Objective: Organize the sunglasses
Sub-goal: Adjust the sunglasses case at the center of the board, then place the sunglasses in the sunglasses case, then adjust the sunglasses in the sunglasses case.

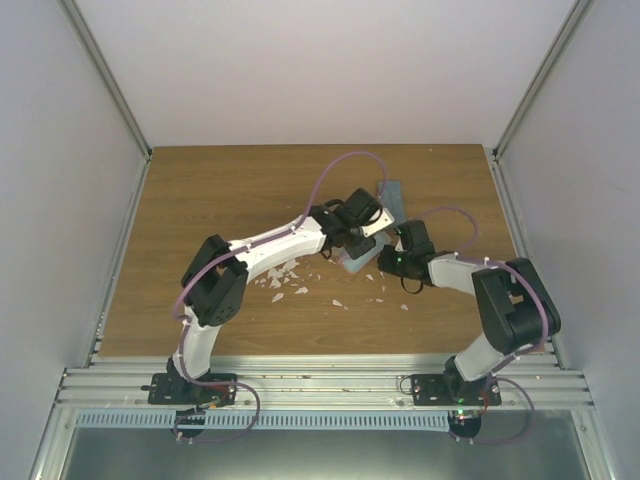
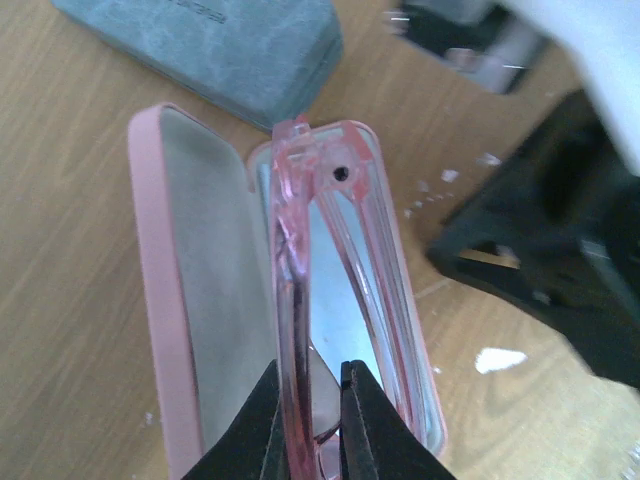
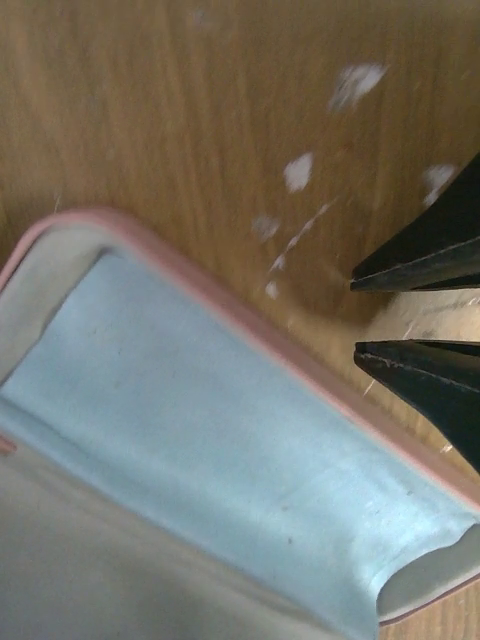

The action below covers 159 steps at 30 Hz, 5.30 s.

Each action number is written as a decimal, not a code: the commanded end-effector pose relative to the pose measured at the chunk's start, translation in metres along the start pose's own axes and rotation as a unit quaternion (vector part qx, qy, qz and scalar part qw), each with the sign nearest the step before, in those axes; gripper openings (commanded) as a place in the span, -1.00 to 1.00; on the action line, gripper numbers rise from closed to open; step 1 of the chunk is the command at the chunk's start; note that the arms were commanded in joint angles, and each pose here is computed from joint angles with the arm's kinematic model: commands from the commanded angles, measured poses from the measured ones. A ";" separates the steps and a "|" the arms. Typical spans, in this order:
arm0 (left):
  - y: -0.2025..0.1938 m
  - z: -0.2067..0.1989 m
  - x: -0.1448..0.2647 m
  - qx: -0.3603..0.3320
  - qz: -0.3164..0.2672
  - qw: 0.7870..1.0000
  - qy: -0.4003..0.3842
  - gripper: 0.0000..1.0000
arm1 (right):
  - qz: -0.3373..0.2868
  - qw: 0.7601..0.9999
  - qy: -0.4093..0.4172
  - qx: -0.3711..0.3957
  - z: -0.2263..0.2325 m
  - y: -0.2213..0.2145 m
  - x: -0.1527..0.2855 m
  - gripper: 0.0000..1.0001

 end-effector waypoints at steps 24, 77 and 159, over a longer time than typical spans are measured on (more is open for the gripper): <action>-0.011 -0.001 -0.052 0.058 0.113 0.967 0.223 -1.00 | -0.005 0.996 -0.011 -0.084 -0.031 -0.055 0.038 -0.63; 0.001 0.037 0.043 0.315 -0.027 0.949 -0.016 0.02 | -0.054 0.974 0.216 0.025 0.046 0.012 0.040 -0.44; -0.031 0.079 -0.015 0.396 0.023 0.895 -0.205 -0.05 | -0.062 0.996 0.050 -0.037 0.016 0.009 0.042 -0.23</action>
Point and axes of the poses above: each gripper's point midway between its finger pads, its own x axis back along the fingers, its own z axis along the line the jaws close on, y = z × x, the point moved 4 cm from there along x, back along the fingers, and after that the axes turned 14 degrees about x, right-handed, at the moved point
